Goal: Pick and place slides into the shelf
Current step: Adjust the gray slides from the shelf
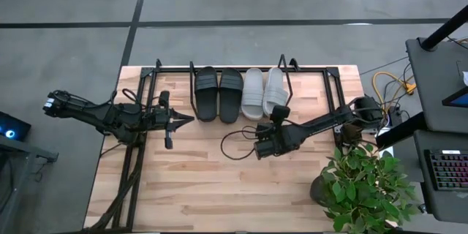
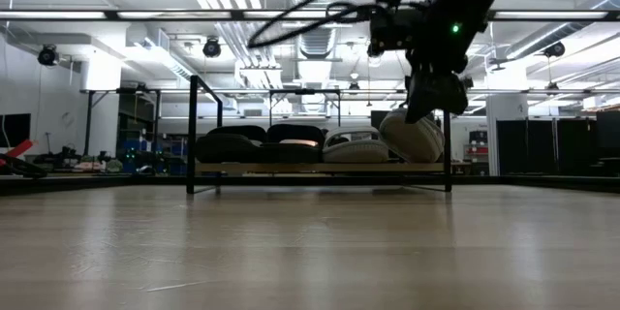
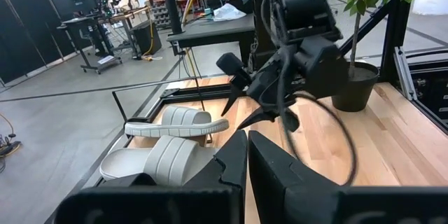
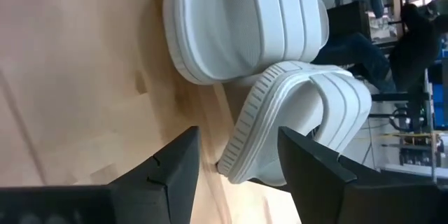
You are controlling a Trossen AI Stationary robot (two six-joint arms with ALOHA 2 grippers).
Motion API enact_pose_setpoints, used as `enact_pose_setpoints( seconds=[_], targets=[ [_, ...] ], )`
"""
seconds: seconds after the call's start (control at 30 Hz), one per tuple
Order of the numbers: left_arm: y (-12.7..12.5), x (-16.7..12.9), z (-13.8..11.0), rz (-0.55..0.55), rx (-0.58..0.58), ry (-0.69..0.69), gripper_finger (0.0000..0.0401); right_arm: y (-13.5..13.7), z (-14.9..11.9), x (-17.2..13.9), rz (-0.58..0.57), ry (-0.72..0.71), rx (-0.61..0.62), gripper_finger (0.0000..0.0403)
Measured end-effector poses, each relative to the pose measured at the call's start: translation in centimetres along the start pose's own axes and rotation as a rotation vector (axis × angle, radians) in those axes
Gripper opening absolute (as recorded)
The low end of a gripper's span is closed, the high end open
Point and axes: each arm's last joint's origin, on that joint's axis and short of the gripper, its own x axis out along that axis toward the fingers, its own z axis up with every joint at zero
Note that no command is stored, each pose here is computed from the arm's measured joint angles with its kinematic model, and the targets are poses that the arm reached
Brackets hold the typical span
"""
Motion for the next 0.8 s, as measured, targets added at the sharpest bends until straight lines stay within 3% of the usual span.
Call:
enact_pose_setpoints(
  seconds=[0.3, 0.63, 0.8],
  targets=[
    [0.0, 0.0, 0.0, 0.0, 0.0, 0.0, 0.0, -0.3, -1.1, 2.5, -0.026, 0.065, -0.002, 0.0156],
    [0.0, 0.0, 0.0, 0.0, 0.0, -0.001, 0.0, -0.2, -1.8, 2.8, -0.025, 0.092, -0.094, 0.0041],
    [0.0, 0.0, 0.0, 0.0, 0.0, 0.0, 0.0, -0.4, -1.5, 2.5, -0.023, 0.094, -0.144, 0.0018]
  ],
)
